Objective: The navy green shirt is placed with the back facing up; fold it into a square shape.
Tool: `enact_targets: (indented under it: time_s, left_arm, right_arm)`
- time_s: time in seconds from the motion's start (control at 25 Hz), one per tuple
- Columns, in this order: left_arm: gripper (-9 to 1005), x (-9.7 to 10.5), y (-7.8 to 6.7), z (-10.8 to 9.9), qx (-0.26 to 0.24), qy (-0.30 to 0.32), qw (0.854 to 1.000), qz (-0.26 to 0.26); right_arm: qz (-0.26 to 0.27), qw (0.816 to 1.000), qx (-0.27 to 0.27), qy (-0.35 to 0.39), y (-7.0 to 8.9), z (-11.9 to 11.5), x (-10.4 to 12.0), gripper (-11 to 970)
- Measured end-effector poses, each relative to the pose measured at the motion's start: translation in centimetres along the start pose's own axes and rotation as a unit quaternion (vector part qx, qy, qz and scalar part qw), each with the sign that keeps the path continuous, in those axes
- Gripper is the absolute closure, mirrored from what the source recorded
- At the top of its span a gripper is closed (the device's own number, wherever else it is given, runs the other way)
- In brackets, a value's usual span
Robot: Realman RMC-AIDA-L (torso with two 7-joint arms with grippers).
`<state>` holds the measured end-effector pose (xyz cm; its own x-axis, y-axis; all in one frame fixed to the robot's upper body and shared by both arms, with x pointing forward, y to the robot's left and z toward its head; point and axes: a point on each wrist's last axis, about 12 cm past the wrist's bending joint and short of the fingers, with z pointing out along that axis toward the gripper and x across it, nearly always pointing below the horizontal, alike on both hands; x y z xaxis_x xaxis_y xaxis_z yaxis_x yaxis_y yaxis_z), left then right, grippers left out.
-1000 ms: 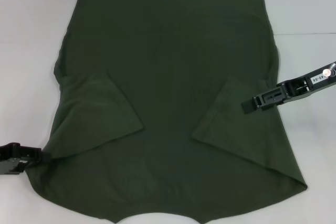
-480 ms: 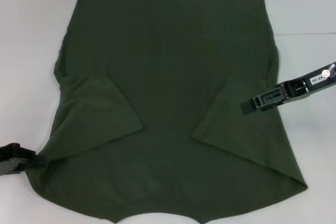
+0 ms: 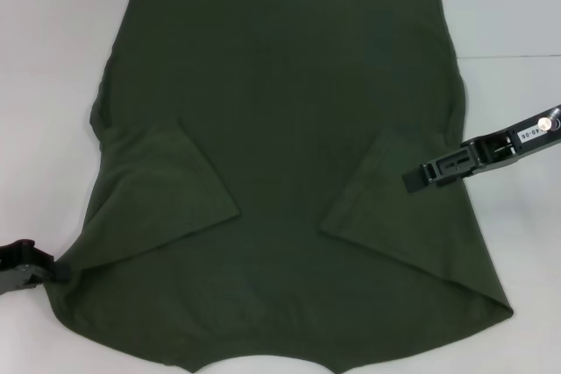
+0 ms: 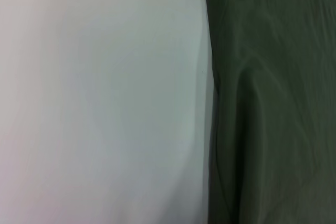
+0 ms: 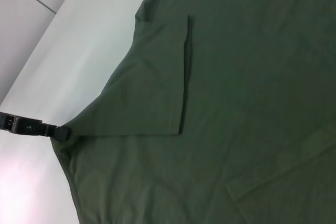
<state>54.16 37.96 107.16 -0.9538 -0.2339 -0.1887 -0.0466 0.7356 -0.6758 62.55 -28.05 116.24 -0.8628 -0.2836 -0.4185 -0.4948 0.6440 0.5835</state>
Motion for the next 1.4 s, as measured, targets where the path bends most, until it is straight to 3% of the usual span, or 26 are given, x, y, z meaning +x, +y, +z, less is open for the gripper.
enact_targets:
  time_s: [0.08,0.32,0.72,1.04,1.4]
  left_arm:
    - [992,0.0,0.0,0.0,0.002,0.0,1.0,-0.001]
    - [992,-0.1,-0.2,-0.1,0.007,0.001,1.0,0.0]
    - [992,-0.2,-0.4,0.0,0.011,-0.002,1.0,0.004]
    - [992,-0.2,-0.3,0.0,0.008,-0.005,1.0,0.003]
    - [992,-0.3,-0.5,0.3,0.01,-0.005,1.0,0.006]
  right_arm:
    - [0.009,1.0,0.001,0.005,-0.1,0.0,0.2,40]
    - [0.08,0.996,0.017,0.027,-1.1,-1.4,1.6,40]
    - [0.184,0.982,0.009,0.034,-3.3,-4.3,6.4,42]
    - [0.228,0.973,0.005,0.04,-4.3,-3.8,9.3,44]
    - [0.227,0.972,0.011,0.053,-4.6,-2.3,10.5,45]
